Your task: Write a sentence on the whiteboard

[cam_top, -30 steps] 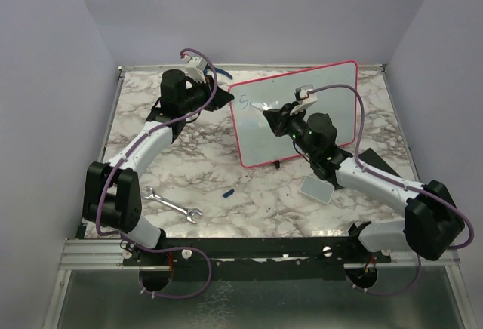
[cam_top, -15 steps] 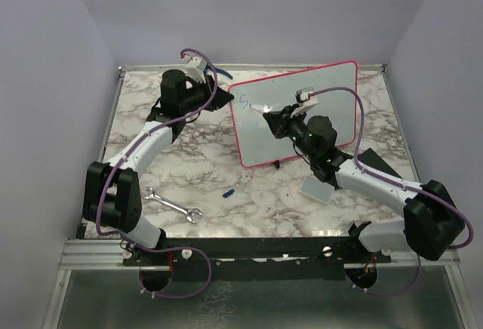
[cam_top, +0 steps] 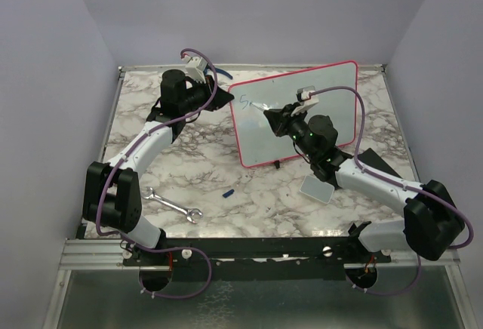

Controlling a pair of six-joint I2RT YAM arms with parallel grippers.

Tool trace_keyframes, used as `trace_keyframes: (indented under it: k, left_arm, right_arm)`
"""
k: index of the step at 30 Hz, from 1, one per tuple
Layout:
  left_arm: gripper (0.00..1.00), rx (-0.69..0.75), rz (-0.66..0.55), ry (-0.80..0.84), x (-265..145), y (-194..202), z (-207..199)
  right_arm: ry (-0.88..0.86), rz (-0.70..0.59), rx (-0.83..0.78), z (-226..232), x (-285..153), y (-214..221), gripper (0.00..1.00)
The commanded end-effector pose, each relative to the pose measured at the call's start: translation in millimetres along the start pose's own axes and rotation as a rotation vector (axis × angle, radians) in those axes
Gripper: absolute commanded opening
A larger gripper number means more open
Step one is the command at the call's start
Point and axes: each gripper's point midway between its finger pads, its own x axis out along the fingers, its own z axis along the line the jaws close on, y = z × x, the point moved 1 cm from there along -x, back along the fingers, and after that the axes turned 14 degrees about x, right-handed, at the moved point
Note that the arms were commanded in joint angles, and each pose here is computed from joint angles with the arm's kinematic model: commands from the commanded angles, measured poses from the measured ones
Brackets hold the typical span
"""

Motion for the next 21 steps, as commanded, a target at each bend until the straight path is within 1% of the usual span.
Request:
trace_keyframes:
  k: [1,11,21]
  left_arm:
    - [0.07,0.03,-0.03,0.033,-4.7,-10.3,-11.0]
    - [0.07,0.031,-0.032,0.032,-5.5,-11.2,-11.1]
    - [0.07,0.032,-0.034,0.032,-5.4,-12.0,-11.2]
  right_arm:
    - [0.016,-0.066,-0.02,0.0,5.6,-19.9,0.0]
    - [0.043,-0.067,-0.019,-7.0,1.7,-16.5,0.0]
    - [0.071,-0.029,-0.011,-17.4,-4.9,-0.2,0.0]
